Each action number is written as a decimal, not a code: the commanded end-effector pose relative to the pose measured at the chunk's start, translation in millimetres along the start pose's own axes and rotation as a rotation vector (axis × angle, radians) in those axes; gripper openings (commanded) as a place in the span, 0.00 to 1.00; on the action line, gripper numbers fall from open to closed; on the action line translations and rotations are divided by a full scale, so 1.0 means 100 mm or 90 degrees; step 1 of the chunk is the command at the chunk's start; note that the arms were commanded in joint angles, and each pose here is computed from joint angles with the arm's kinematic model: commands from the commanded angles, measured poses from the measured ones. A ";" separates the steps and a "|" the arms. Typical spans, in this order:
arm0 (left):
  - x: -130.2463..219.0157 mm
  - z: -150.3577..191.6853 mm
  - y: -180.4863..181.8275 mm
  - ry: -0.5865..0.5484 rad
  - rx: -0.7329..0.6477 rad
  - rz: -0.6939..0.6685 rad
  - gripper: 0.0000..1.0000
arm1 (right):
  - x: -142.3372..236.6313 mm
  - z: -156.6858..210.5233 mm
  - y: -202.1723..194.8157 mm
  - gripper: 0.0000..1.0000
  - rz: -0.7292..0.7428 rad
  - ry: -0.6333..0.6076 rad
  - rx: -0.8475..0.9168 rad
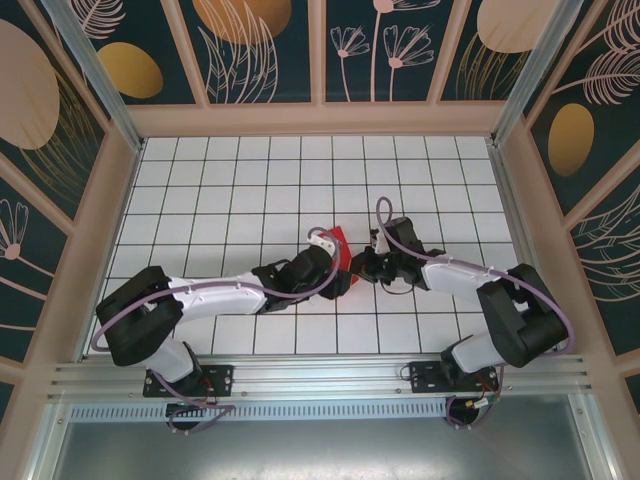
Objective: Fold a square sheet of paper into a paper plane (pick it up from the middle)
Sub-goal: Third fold the triangle at the center of the table.
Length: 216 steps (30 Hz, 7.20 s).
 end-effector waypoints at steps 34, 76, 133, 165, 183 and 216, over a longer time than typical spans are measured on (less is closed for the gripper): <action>0.02 0.20 -0.27 -0.063 -0.269 -0.092 0.61 | -0.02 -0.06 0.00 0.09 0.011 -0.031 -0.027; -0.28 0.24 -0.23 -0.060 -0.339 -0.154 0.07 | -0.02 -0.15 0.13 0.15 0.000 -0.020 -0.018; -0.14 0.33 0.30 -0.051 0.040 0.233 0.00 | -0.60 -0.90 0.23 0.13 0.146 0.039 0.173; -0.30 0.30 0.65 -0.020 0.077 0.095 0.00 | -0.88 -0.82 0.01 0.14 0.278 0.081 0.237; -0.33 0.42 0.68 -0.006 0.123 0.101 0.00 | -0.90 -0.80 -0.01 0.14 0.283 0.079 0.223; -0.39 0.49 0.68 0.038 0.094 0.091 0.00 | -0.24 -0.68 0.64 0.22 0.075 -0.020 0.192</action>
Point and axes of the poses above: each hand's point on the last joint's axis, 136 mm out from that joint toward the fingers, its own x axis back along the fingers, its own y axis along the line the jaws close on, z = x × y, the point moved 5 cm from there along x, back along the fingers, and after that the axes turned 4 degrees about -x, right-handed, at the moved point
